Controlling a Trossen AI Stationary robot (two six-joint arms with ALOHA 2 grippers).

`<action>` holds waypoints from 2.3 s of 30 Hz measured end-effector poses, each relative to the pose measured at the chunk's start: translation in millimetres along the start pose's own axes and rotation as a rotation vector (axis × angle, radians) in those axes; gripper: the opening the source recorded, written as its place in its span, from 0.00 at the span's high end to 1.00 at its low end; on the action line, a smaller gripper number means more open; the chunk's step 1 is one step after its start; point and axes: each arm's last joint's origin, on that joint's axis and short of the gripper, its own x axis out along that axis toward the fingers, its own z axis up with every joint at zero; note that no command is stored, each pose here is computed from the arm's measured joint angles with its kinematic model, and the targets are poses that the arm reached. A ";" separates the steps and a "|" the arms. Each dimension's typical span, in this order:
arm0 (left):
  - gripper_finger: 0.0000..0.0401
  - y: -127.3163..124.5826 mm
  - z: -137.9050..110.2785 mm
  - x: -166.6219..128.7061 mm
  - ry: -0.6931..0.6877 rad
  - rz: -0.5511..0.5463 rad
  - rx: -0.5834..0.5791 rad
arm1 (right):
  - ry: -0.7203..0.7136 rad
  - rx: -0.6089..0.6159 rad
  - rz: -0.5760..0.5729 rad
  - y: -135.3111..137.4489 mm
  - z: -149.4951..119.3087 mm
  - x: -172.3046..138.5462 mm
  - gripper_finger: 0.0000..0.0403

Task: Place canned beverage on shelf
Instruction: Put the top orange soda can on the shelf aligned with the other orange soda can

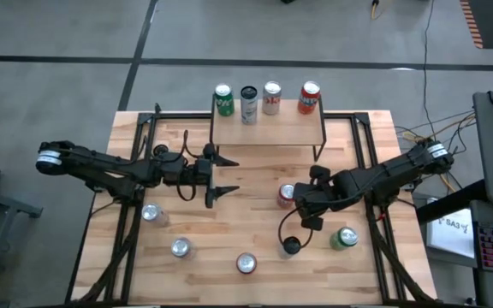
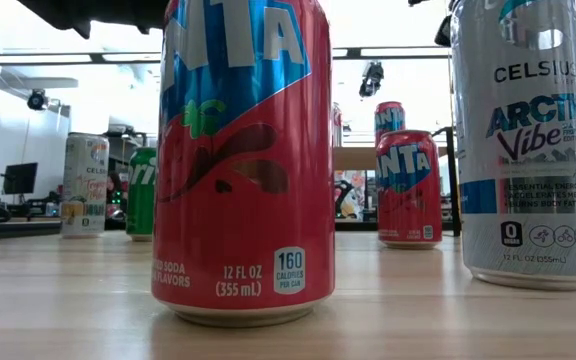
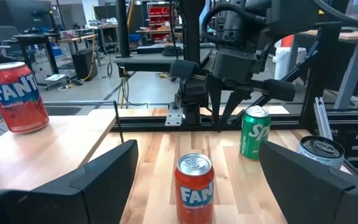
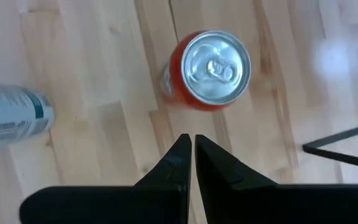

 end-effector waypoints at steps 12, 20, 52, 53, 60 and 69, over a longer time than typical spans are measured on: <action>0.20 0.0 0.0 0.0 0.000 0.000 0.000 | -0.093 -0.001 -0.010 2.3 7.6 -0.3 0.96; 0.20 0.0 -0.1 0.1 0.000 -0.001 0.000 | -0.118 -0.003 -0.036 1.8 9.1 -0.4 0.77; 0.20 -0.1 -0.2 0.1 0.001 -0.002 0.004 | -0.203 -0.013 -0.176 2.4 2.0 28.5 0.23; 0.20 -0.1 -0.2 0.1 0.001 -0.002 0.004 | -0.215 -0.016 -0.173 2.9 1.8 30.6 0.23; 0.20 -0.1 -0.1 0.1 0.000 -0.002 0.003 | -0.305 -0.021 -0.144 4.0 -1.9 42.4 0.24; 0.20 -0.1 -0.1 0.1 0.000 -0.002 0.003 | -0.406 -0.017 -0.185 -0.7 -16.3 57.4 0.22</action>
